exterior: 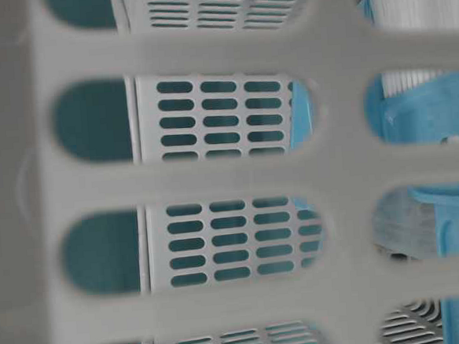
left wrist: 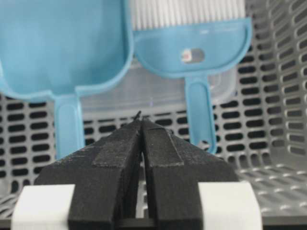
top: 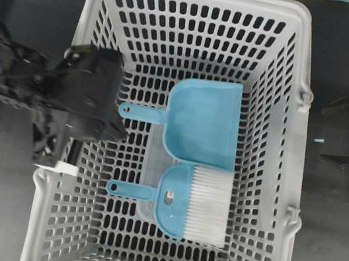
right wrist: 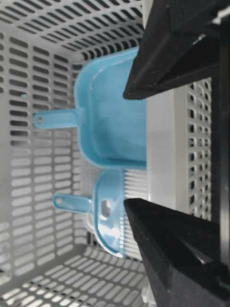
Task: Pick up the hand brush from the shopping basket with the left arm.
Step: 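Lower the open left gripper onto the blue hand brush handle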
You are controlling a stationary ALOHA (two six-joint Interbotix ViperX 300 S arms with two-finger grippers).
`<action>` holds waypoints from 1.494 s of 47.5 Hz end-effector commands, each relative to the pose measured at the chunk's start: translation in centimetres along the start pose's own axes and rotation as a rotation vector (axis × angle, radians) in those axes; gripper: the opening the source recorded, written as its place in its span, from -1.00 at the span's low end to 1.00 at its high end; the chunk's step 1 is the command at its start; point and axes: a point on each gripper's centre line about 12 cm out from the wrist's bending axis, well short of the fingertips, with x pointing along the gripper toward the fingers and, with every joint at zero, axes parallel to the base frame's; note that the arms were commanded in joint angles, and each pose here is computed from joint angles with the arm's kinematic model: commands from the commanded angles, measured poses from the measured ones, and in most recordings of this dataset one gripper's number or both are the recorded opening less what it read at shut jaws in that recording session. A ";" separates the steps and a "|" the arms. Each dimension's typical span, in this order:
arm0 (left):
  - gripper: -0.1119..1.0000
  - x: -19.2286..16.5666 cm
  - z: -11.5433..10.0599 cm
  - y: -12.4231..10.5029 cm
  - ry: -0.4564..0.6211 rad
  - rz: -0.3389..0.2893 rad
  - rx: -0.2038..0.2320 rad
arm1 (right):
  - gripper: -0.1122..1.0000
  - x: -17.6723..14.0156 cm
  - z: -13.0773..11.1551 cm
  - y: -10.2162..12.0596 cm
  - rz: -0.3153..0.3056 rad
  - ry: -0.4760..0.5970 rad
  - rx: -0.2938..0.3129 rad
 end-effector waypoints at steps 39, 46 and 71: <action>0.83 11.1 -1.4 -4.8 0.365 -0.014 -0.108 | 0.57 0.0 0.7 -0.2 -0.004 -0.167 0.012; 0.83 11.9 -2.4 -5.0 0.371 -0.015 -0.113 | 0.57 -0.4 0.5 -0.2 -0.004 -0.178 0.012; 0.83 16.1 -7.5 -5.1 0.470 -0.003 -0.100 | 0.57 -0.5 -0.7 -0.2 0.000 -0.168 0.066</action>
